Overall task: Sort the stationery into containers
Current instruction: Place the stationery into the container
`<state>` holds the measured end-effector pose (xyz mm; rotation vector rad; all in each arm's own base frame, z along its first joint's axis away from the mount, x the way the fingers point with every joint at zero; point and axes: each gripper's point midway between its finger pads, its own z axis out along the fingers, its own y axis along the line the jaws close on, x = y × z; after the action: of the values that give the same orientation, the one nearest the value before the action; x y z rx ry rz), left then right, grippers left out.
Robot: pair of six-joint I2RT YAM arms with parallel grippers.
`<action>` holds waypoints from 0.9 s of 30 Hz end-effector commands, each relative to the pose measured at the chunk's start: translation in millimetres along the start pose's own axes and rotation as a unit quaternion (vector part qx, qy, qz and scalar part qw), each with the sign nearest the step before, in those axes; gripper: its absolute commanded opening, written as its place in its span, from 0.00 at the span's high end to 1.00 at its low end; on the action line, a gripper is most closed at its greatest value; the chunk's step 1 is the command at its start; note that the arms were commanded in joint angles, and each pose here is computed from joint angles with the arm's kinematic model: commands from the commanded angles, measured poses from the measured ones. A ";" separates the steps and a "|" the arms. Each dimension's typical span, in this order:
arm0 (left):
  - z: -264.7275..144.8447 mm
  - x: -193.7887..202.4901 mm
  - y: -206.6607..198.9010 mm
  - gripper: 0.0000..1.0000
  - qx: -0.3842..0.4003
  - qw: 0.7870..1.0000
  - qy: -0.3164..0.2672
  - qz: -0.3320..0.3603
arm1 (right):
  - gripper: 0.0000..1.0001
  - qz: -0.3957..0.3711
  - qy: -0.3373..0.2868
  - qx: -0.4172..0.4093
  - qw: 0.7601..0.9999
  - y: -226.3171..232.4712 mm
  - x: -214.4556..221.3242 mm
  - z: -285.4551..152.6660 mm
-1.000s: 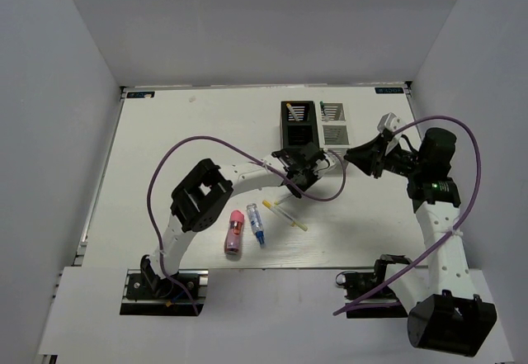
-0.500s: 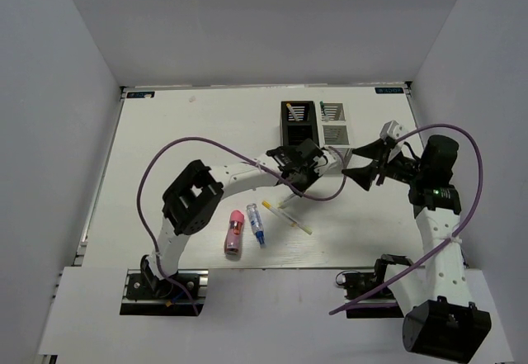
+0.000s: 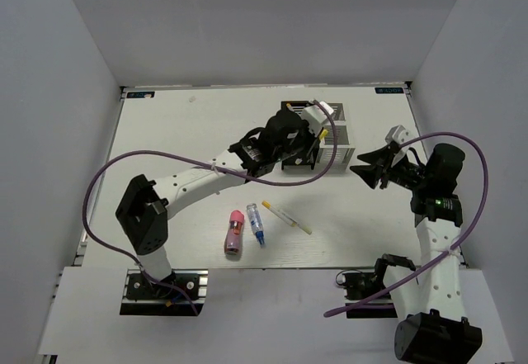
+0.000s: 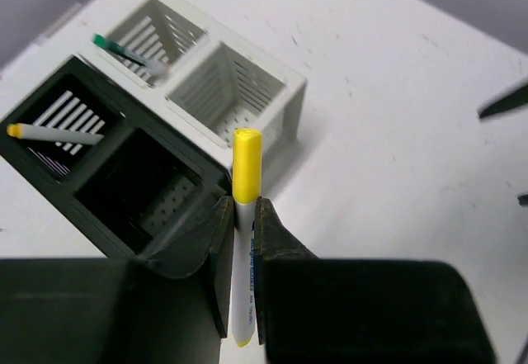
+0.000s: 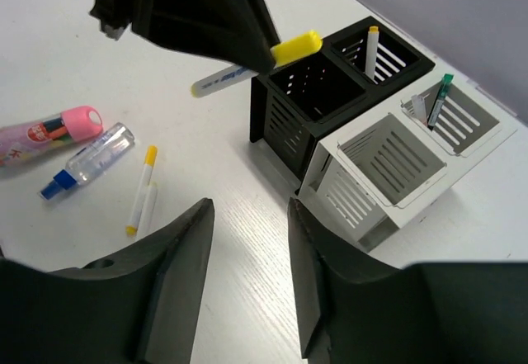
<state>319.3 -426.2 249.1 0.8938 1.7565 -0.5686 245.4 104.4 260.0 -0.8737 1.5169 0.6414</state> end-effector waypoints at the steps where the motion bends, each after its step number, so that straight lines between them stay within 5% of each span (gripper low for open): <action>1: -1.3 -33.4 17.3 1.00 -0.040 0.996 -0.074 -0.013 | 0.54 0.001 -0.009 -0.003 1.000 0.6 -3.1 -0.9; 6: -0.7 -85.4 49.8 1.00 -0.095 0.972 -0.214 -0.028 | 0.57 0.003 -0.007 -0.007 1.000 -0.3 0.1 -1.0; 10: 23.2 -100.3 86.5 1.00 -0.140 0.954 -0.258 -0.053 | 0.57 0.002 -0.006 -0.009 1.000 1.6 3.5 -1.2; 13: 39.1 -113.2 111.1 1.00 -0.176 0.944 -0.273 -0.067 | 0.31 0.003 -0.001 -0.008 1.000 0.5 8.1 -1.2; 14: 58.8 -94.1 122.5 1.00 -0.189 0.947 -0.252 -0.067 | 0.10 -0.007 0.000 -0.008 1.000 -0.1 8.0 -1.1; 27: 92.0 -66.7 196.0 1.00 -0.244 0.923 -0.272 -0.120 | 0.16 0.000 0.014 -0.024 1.000 0.4 32.7 2.4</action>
<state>535.1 -404.0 220.8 0.2499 1.5304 -0.3796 246.8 101.1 229.9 -0.8984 1.5511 0.6620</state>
